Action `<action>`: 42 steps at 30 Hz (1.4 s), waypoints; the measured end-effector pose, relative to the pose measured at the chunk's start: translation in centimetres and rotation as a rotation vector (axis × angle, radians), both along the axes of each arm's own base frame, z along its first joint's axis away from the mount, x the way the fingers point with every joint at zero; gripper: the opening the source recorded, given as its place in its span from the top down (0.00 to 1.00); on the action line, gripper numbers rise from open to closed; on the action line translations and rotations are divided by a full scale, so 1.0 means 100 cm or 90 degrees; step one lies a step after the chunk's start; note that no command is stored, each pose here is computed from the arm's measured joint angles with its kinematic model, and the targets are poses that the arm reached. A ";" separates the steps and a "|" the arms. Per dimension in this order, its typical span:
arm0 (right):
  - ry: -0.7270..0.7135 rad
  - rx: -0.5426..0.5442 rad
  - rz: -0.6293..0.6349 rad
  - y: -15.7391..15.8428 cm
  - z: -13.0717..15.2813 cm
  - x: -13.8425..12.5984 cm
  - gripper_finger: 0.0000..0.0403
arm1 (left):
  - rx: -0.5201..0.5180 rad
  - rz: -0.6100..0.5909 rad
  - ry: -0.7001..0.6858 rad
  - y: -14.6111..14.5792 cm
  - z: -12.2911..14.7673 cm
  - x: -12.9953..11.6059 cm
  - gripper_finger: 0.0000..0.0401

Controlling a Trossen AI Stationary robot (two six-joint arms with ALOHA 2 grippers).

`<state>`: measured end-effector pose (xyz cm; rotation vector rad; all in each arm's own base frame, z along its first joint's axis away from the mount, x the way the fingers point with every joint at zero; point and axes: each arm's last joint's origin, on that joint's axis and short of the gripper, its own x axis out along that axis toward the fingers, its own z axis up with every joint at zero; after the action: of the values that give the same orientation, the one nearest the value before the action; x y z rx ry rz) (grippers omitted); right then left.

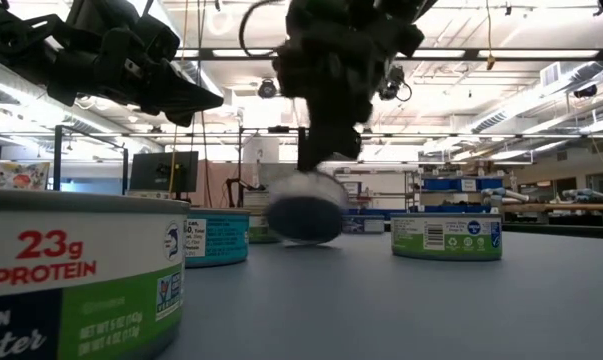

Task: Stack canned seafood by type on shelf
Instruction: Put the blue tuna can on the shelf

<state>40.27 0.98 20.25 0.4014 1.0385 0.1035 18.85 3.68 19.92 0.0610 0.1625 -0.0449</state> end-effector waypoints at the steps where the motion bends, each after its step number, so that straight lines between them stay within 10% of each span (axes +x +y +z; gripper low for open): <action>1: -0.013 0.029 -0.006 0.000 0.002 0.002 1.00 | -0.002 -0.008 0.001 0.000 0.000 0.000 0.99; 19: -0.027 0.288 -0.128 -0.037 -0.015 0.001 1.00 | 0.015 -0.076 0.033 -0.012 -0.006 0.000 0.99; 42: -0.028 0.187 -0.100 -0.057 -0.022 -0.009 0.88 | 0.006 -0.149 0.038 -0.035 -0.006 0.002 0.85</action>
<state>39.33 -4.76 18.03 0.7424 0.9473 0.1243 19.04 0.16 19.31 0.0883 0.2145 -0.2797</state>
